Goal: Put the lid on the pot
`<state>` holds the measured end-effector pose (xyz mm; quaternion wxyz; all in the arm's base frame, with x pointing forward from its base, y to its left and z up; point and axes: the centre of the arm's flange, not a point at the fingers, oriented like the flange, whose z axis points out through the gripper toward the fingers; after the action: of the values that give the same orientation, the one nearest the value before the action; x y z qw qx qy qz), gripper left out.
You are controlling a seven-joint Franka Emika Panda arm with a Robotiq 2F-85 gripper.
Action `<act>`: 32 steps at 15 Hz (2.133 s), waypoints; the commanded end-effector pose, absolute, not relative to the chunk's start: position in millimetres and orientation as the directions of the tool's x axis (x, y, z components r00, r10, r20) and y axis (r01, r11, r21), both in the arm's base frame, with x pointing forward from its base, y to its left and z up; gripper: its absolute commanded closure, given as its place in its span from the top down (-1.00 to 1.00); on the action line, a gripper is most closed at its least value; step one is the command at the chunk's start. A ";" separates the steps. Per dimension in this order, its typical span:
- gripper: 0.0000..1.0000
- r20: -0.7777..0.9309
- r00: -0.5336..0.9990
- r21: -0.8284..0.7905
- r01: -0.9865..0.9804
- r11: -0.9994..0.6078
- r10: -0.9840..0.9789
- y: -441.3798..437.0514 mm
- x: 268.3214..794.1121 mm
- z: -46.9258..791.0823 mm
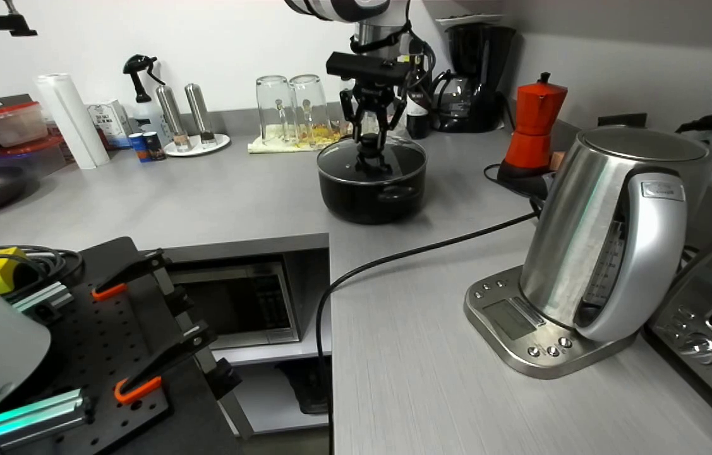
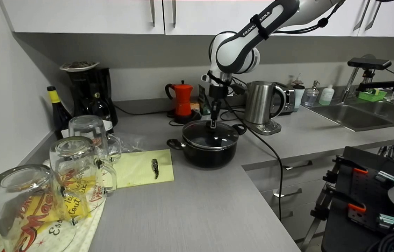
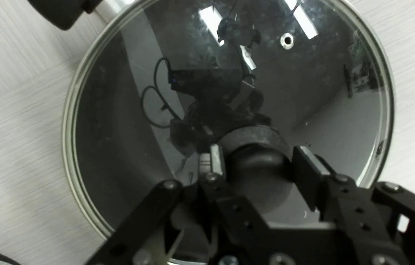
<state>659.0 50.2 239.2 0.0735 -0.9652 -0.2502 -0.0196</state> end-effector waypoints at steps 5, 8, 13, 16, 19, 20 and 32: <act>-0.51 0.081 0.861 -0.143 0.509 -0.849 0.502 55.1 646.3 246.5; -0.51 0.062 0.855 -0.142 0.518 -0.843 0.515 63.5 648.5 241.5; -0.51 0.038 0.845 -0.132 0.534 -0.835 0.534 75.3 650.2 237.5; -0.51 0.025 0.842 -0.120 0.538 -0.835 0.539 78.5 650.1 236.6; -0.51 0.023 0.847 -0.115 0.530 -0.840 0.531 74.1 649.8 238.2; -0.51 0.022 0.852 -0.114 0.522 -0.845 0.523 71.3 649.9 237.9; -0.51 -0.001 0.885 -0.042 0.466 -0.884 0.466 62.2 649.1 237.7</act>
<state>650.8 61.7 232.9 0.0436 -0.9683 -0.2458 0.0038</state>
